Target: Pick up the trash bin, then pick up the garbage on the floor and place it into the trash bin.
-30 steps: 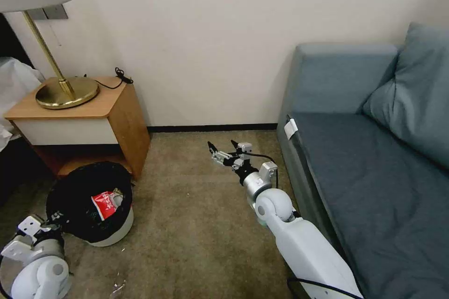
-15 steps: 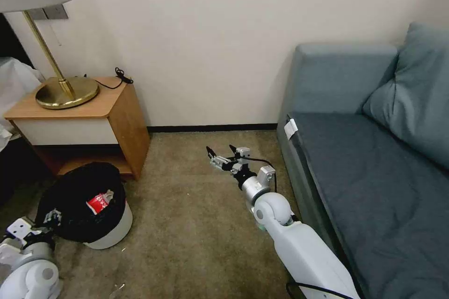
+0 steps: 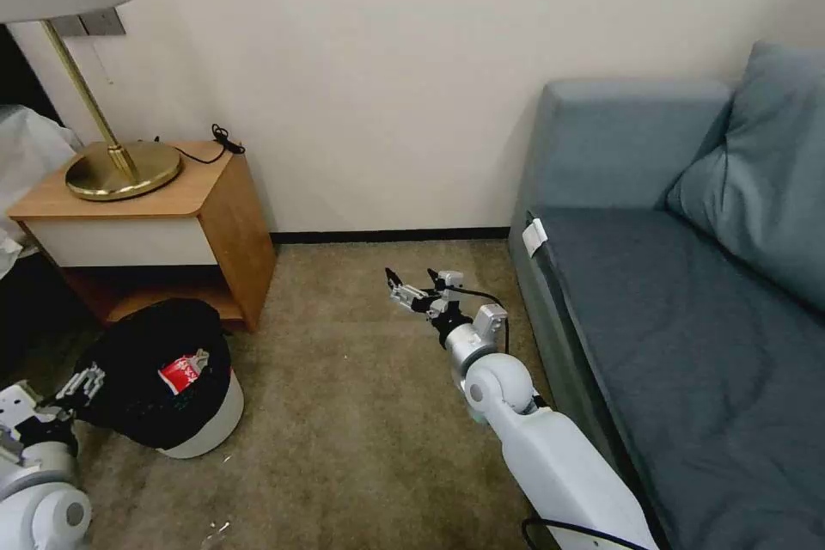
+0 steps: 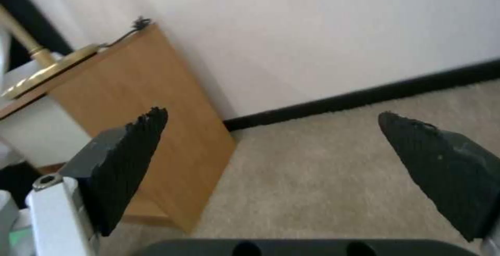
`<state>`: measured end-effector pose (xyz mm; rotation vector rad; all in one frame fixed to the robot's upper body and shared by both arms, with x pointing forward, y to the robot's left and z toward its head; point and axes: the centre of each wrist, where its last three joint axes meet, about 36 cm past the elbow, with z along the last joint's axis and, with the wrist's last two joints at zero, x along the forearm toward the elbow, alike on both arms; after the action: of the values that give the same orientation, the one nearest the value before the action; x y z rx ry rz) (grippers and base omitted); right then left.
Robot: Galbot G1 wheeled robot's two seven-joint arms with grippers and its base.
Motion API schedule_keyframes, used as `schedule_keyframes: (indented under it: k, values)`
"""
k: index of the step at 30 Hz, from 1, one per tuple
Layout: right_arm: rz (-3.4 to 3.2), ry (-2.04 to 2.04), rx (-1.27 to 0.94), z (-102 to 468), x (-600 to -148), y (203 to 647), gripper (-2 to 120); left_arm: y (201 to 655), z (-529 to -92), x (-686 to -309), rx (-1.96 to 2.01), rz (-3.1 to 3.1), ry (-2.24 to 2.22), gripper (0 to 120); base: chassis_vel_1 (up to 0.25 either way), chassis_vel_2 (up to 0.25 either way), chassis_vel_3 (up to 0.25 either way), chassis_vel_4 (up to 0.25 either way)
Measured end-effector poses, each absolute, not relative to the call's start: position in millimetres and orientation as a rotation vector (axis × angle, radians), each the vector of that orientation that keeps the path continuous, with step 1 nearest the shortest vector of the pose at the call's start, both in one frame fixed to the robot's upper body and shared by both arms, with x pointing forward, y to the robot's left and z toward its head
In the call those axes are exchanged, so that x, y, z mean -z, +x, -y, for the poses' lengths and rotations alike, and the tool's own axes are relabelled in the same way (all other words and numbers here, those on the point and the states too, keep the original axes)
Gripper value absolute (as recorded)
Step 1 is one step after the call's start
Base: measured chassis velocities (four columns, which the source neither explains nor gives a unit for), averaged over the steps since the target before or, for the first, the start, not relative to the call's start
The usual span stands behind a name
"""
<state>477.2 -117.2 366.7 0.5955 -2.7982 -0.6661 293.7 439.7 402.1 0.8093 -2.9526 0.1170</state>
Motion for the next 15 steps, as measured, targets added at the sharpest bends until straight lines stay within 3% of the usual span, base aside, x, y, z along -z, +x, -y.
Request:
schedule_keyframes:
  k: [15]
  values:
    - [2.756,0.538,0.749,134.0,-380.6,477.8,100,302.9,-391.8,-443.3,0.114,3.124,0.519,100,0.0,0.0,0.0,0.0]
